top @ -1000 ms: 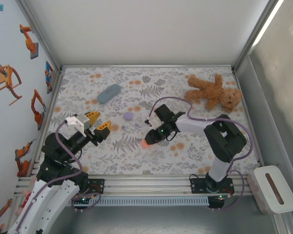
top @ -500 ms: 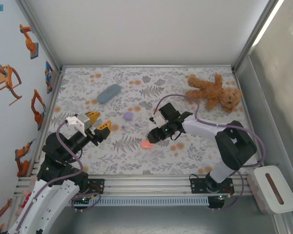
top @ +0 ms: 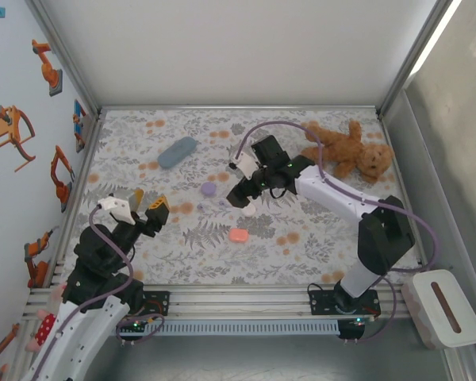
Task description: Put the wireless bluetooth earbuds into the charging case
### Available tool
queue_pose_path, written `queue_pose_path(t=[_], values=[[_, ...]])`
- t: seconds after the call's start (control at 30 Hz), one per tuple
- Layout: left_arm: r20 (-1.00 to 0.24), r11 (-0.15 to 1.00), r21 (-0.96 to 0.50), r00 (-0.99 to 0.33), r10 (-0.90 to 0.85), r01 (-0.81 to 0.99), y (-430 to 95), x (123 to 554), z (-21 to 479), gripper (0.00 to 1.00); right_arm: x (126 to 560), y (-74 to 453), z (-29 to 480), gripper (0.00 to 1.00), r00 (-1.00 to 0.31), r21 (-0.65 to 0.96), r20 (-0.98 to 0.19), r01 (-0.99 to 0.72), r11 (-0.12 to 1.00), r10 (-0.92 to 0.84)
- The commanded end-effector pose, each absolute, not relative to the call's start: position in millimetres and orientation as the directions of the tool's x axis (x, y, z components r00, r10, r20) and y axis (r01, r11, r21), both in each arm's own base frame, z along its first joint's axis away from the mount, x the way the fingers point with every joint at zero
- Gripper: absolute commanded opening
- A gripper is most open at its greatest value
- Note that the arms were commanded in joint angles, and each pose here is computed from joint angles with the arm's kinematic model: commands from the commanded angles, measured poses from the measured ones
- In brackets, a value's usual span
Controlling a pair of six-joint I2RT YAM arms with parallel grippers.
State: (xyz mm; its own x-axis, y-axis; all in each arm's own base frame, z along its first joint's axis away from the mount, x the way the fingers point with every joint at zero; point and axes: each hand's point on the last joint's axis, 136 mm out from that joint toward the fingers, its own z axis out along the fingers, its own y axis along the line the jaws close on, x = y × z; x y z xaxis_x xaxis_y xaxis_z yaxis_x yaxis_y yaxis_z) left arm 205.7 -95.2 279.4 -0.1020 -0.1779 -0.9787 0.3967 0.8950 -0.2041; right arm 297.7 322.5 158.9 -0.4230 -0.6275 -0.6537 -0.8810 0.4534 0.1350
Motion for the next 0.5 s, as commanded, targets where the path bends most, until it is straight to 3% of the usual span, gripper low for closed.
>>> queue_pose_path(t=[0.0, 0.3, 0.47], values=[[-0.970, 0.922, -0.235, -0.131, -0.203, 0.308, -79.6, 207.1, 266.5, 0.73, 313.3, 328.4, 152.5, 0.94, -0.235, -0.019, -0.652, -0.946, 0.325, -0.721], [-0.973, 0.936, -0.218, -0.131, -0.187, 0.278, -72.3, 204.5, 261.1, 0.75, 339.3, 352.6, 133.7, 0.97, 0.113, -0.208, -0.577, -0.978, 0.012, -0.809], [-0.974, 0.934, -0.212, -0.135, -0.180, 0.288, -74.5, 204.7, 260.6, 0.75, 353.9, 366.6, 120.7, 0.98, 0.178, -0.197, -0.532, -0.977, -0.083, -0.828]])
